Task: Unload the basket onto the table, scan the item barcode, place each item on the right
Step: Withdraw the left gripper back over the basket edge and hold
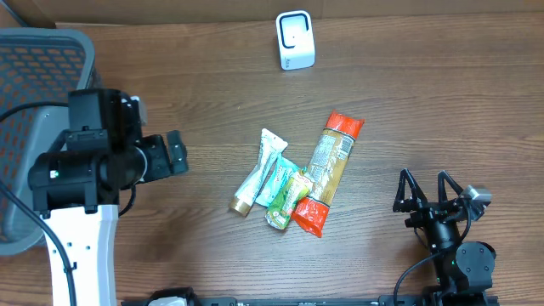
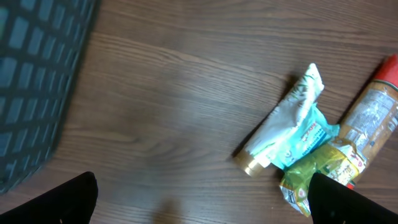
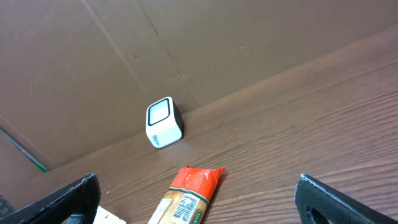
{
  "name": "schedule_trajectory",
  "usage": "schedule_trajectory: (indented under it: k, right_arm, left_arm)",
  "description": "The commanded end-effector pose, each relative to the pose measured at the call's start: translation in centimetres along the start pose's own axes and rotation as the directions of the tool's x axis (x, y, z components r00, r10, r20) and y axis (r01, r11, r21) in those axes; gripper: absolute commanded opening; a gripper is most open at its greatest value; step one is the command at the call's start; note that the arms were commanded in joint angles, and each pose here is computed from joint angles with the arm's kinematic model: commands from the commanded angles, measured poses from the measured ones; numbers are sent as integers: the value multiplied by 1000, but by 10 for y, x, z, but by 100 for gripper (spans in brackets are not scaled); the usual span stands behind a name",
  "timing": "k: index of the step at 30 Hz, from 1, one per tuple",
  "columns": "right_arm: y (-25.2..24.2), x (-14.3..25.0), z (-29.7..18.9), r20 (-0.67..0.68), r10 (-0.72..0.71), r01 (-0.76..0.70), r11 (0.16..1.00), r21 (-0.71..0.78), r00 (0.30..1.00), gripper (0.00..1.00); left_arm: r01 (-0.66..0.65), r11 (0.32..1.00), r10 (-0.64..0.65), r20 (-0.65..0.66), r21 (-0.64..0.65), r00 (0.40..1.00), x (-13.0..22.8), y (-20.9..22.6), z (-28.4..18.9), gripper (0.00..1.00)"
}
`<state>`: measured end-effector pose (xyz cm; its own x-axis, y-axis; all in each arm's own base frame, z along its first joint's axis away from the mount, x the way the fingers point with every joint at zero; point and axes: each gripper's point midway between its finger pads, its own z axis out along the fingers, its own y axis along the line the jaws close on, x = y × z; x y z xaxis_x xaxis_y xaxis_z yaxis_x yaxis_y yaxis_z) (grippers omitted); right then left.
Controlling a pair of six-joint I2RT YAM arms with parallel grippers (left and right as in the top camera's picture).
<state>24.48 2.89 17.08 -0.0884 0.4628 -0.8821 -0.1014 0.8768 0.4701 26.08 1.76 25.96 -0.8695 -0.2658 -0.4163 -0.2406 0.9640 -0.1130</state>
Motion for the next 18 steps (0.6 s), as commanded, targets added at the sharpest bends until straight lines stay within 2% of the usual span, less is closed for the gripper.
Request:
schedule_trajectory:
  k: [1, 18]
  right_arm:
    - [1, 1, 0, 4, -1, 1, 1000, -9, 1000, 100]
    - [1, 1, 0, 4, -1, 1, 1000, -9, 1000, 100]
  left_arm:
    - [27, 1000, -27, -3, 11, 1000, 1, 0, -3, 100]
    - [31, 1000, -31, -3, 1, 1000, 0, 2, -2, 100]
